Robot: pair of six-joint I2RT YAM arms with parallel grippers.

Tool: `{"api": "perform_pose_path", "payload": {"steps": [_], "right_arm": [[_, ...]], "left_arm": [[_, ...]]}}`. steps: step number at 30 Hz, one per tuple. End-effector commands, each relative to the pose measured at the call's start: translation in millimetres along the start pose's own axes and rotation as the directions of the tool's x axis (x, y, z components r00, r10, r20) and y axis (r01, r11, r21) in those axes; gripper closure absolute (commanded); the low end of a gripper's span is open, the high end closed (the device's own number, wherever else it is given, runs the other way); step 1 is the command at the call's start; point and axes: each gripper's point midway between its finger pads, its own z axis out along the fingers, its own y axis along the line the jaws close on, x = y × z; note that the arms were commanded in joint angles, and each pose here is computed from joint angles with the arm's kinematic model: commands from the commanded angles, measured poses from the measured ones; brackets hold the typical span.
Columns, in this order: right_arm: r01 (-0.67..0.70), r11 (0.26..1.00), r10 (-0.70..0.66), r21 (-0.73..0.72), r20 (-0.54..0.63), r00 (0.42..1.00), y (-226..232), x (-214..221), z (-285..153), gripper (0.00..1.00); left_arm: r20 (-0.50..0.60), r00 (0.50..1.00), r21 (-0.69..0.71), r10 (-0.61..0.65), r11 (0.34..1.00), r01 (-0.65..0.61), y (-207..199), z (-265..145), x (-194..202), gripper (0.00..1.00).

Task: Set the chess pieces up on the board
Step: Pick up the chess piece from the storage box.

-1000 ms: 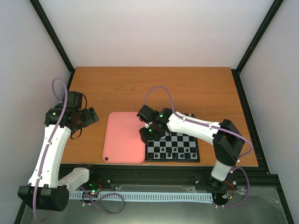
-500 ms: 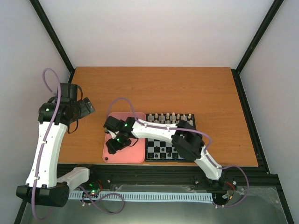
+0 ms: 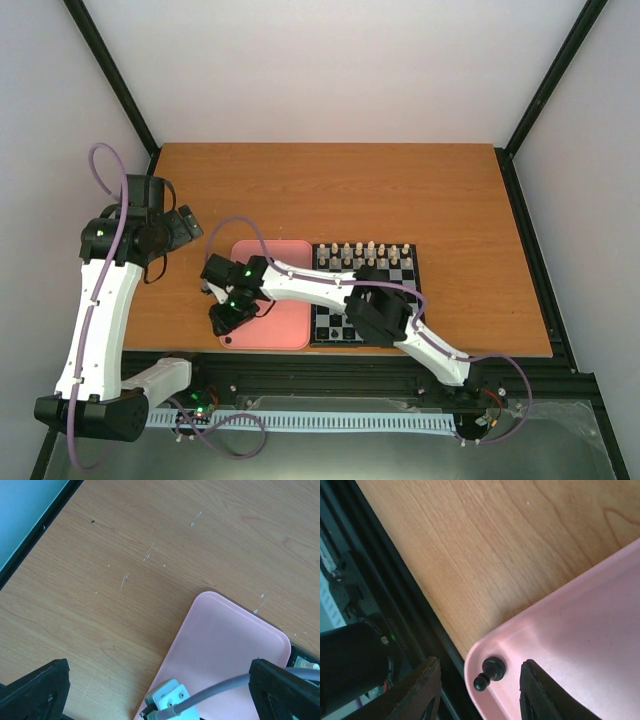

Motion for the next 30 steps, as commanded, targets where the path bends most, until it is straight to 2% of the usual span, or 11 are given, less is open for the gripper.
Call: {"api": "perform_pose_path", "payload": {"steps": [1,6,16,30], "right_arm": [[-0.009,1.0,0.01,0.009,-0.061,0.998,0.5,12.7,15.3,0.57],[-0.013,1.0,0.015,0.024,-0.073,0.997,-1.5,16.2,16.9,0.59],[-0.023,0.999,0.025,0.025,-0.094,0.995,-3.3,16.9,23.5,0.76],[-0.009,0.998,0.016,0.057,-0.112,0.994,0.5,23.7,21.0,0.82]], "left_arm": [[0.013,1.0,0.015,0.003,1.0,-0.004,-2.2,-4.7,-4.4,0.0],[0.01,1.0,0.021,0.009,1.0,-0.009,-3.1,-3.9,-3.6,0.0],[-0.009,1.0,0.024,0.027,0.999,-0.027,-5.5,4.0,-0.3,0.0],[-0.018,0.999,0.02,0.042,0.999,-0.041,-2.0,5.0,5.9,0.0]]}}
